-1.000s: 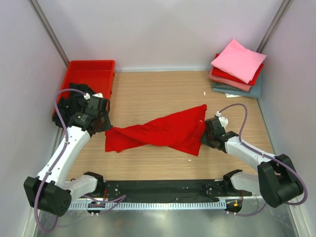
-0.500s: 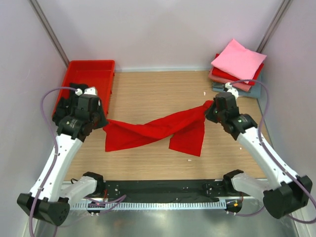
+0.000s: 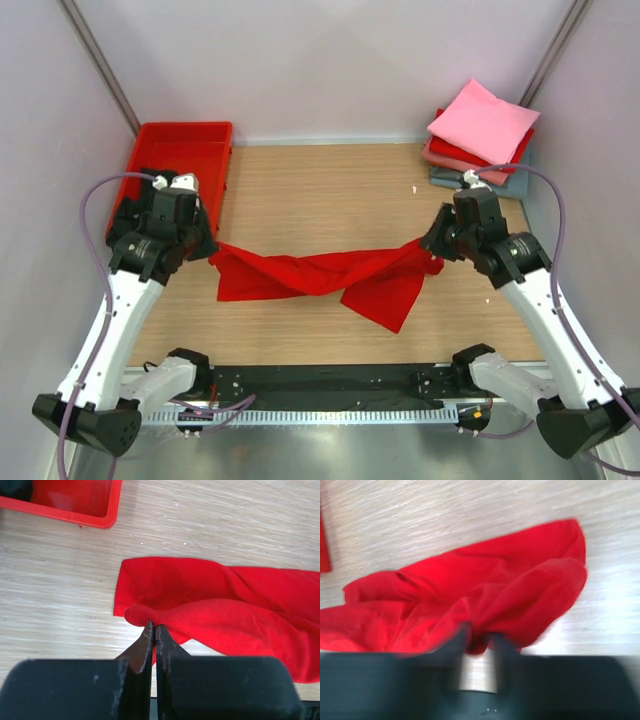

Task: Fold and stack the t-shirts
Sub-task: Flatten the tshirt out

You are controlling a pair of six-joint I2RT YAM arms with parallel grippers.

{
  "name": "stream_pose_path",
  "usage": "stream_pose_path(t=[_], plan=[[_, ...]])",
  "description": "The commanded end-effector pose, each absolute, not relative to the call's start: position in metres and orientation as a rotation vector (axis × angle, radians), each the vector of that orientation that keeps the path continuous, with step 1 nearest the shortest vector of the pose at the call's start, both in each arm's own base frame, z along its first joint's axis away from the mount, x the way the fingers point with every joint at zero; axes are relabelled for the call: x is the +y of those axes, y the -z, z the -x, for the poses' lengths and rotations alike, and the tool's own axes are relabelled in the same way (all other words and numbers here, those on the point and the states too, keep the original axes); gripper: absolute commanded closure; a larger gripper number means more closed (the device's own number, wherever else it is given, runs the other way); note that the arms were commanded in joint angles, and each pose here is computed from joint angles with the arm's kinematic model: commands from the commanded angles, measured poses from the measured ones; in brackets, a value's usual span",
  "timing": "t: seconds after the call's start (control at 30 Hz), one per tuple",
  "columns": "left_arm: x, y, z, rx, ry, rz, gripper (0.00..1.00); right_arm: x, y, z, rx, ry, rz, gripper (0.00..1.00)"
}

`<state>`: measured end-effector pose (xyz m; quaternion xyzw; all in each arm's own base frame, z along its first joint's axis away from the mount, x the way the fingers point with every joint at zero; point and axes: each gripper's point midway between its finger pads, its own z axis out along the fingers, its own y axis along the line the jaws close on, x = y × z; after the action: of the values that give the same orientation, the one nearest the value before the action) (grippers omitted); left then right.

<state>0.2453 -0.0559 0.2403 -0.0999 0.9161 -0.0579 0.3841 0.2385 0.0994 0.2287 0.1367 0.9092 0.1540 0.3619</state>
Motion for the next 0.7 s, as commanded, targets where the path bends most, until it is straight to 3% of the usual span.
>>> stream_pose_path(t=[0.0,0.07,0.1,0.13,0.23,0.43,0.57,0.67], plan=[[-0.061,-0.226,-0.274,2.382,0.116,0.239,1.0,0.102,-0.226,-0.29,2.34,-0.315,-0.307,0.6],[-0.065,-0.206,-0.287,2.447,0.108,0.255,1.0,0.1,-0.205,-0.328,2.376,-0.301,-0.339,0.06],[-0.066,-0.187,-0.295,2.512,0.077,0.263,1.0,0.096,-0.191,-0.34,2.419,-0.286,-0.36,0.0],[-0.065,-0.176,-0.299,2.547,0.063,0.275,1.0,0.095,-0.15,-0.354,2.538,-0.255,-0.384,0.0],[-0.059,-0.15,-0.299,2.64,0.047,0.307,1.0,0.094,-0.151,-0.367,2.514,-0.267,-0.396,0.0],[-0.051,-0.146,-0.296,2.586,0.014,0.305,1.0,0.082,-0.167,-0.314,2.405,-0.305,-0.388,0.04],[-0.05,-0.144,-0.295,2.598,0.01,0.307,1.0,0.098,-0.161,-0.279,2.405,-0.455,-0.347,0.15],[-0.049,-0.146,-0.294,2.581,0.007,0.312,1.0,0.106,-0.137,-0.262,2.454,-0.493,-0.336,0.31]])
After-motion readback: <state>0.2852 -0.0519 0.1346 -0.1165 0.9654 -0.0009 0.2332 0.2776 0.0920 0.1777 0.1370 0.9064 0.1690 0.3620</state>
